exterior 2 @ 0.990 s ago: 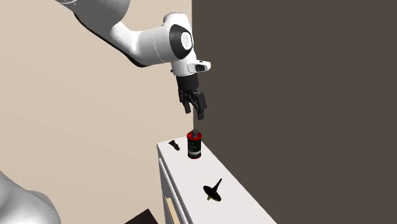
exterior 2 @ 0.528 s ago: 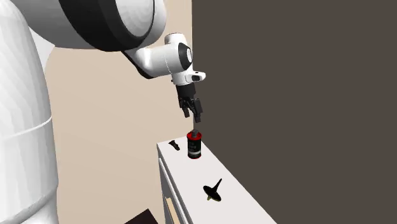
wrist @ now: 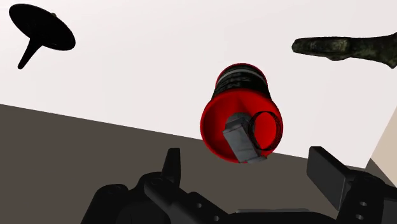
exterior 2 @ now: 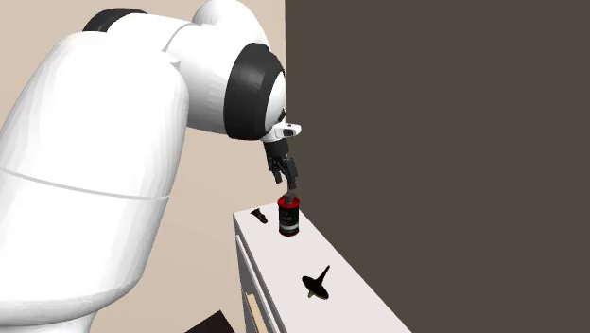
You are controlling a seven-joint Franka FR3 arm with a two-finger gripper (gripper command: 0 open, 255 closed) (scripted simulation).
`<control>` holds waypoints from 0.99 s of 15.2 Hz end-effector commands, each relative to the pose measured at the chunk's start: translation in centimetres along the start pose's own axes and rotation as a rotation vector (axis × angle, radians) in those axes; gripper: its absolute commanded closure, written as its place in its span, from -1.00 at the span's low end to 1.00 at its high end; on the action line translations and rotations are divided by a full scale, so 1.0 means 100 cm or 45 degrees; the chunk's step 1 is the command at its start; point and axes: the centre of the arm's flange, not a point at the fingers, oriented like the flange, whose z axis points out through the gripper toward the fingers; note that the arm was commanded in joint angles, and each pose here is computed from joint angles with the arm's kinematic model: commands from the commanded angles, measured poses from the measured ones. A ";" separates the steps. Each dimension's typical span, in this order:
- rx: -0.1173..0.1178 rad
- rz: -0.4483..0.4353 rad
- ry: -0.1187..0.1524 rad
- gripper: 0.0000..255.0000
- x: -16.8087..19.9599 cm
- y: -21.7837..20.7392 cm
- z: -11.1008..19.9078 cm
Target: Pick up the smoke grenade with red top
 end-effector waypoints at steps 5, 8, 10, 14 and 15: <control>-0.010 0.002 0.001 -1.00 0.001 -0.016 0.034; -0.010 0.002 0.001 -1.00 -0.001 -0.019 0.047; -0.010 0.002 0.001 1.00 -0.001 -0.019 0.048; -0.010 0.002 0.001 1.00 -0.001 -0.019 0.048; -0.010 0.002 0.001 1.00 -0.001 -0.019 0.047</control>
